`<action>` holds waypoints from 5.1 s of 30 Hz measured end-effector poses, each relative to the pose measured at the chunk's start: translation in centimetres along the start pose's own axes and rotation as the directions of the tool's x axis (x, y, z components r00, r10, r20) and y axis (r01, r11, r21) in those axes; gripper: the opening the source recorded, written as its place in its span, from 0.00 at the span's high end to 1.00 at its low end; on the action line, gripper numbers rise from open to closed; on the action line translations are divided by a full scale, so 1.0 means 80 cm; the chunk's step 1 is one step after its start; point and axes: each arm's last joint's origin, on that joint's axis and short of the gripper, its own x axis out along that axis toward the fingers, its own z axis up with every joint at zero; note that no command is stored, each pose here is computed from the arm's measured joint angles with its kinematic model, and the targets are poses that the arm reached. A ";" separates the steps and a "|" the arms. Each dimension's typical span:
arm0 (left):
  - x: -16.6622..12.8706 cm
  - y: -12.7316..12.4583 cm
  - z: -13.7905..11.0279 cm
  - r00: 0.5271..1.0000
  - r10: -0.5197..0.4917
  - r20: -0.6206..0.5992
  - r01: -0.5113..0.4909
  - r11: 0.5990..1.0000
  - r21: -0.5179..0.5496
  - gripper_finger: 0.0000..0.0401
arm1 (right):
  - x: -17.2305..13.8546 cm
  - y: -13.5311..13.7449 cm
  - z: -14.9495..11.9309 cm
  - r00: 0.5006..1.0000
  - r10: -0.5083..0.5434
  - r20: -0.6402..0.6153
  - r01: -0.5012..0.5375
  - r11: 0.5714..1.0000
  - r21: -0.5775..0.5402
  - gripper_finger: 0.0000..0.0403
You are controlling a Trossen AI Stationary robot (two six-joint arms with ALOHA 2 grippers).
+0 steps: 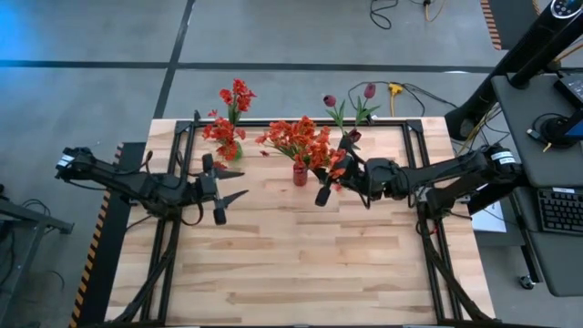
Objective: Sort flowers into vase by color
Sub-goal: Put the orange flowers into the red vase
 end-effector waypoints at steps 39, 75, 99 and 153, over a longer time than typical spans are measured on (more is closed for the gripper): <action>0.134 -0.063 -0.127 0.985 0.172 -0.014 -0.171 0.969 -0.179 0.22 | -0.005 -0.003 -0.009 0.992 0.020 -0.125 -0.035 0.992 -0.122 0.89; 0.241 -0.020 -0.206 0.974 0.206 -0.092 -0.223 0.936 -0.274 0.18 | -0.005 -0.010 -0.011 0.994 0.071 -0.080 -0.082 0.986 -0.145 0.89; 0.260 -0.011 -0.213 0.965 0.241 -0.101 -0.259 0.935 -0.244 0.18 | -0.005 -0.010 -0.015 0.993 0.072 -0.095 -0.087 0.983 -0.162 0.89; 0.276 -0.003 -0.202 0.981 0.183 -0.065 -0.191 0.967 -0.168 0.18 | 0.002 -0.012 -0.026 0.993 0.056 -0.107 -0.075 0.980 -0.186 0.89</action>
